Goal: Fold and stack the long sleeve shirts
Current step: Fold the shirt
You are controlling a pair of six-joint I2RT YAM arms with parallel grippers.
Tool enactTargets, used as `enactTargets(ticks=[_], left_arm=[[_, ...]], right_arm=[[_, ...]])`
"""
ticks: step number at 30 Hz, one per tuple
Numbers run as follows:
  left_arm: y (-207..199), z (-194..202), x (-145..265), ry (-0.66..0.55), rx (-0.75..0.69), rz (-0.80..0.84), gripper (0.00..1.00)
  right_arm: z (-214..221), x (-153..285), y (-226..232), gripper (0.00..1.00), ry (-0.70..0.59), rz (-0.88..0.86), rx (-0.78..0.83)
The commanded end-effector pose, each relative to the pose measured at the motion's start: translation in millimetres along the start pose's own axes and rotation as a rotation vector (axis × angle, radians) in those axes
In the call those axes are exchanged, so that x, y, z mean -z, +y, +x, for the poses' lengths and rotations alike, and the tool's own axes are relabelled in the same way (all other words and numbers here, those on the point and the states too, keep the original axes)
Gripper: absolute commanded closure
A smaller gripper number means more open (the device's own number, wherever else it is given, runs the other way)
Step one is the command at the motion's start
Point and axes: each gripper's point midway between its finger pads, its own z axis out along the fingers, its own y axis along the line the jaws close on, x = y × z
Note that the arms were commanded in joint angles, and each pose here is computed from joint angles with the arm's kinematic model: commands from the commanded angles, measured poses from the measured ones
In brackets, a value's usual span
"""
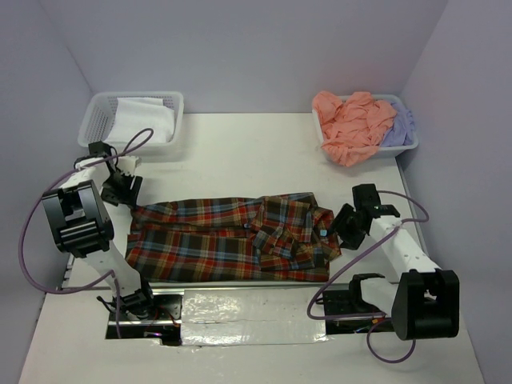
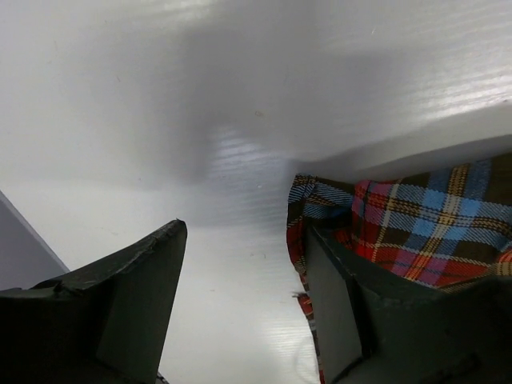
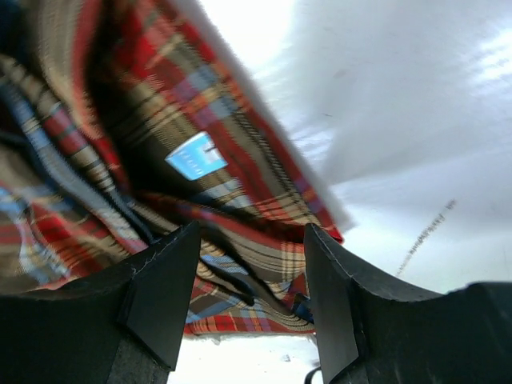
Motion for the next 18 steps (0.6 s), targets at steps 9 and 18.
enactTargets(ticks=[9, 18], left_arm=[[-44, 13, -15, -0.081, -0.042, 0.182, 0.26], [-60, 31, -20, -0.066, -0.045, 0.242, 0.91]], right_arm=[[3, -28, -21, 0.38, 0.024, 0.132, -0.115], [-35, -44, 6, 0.93, -0.008, 0.086, 0.008]])
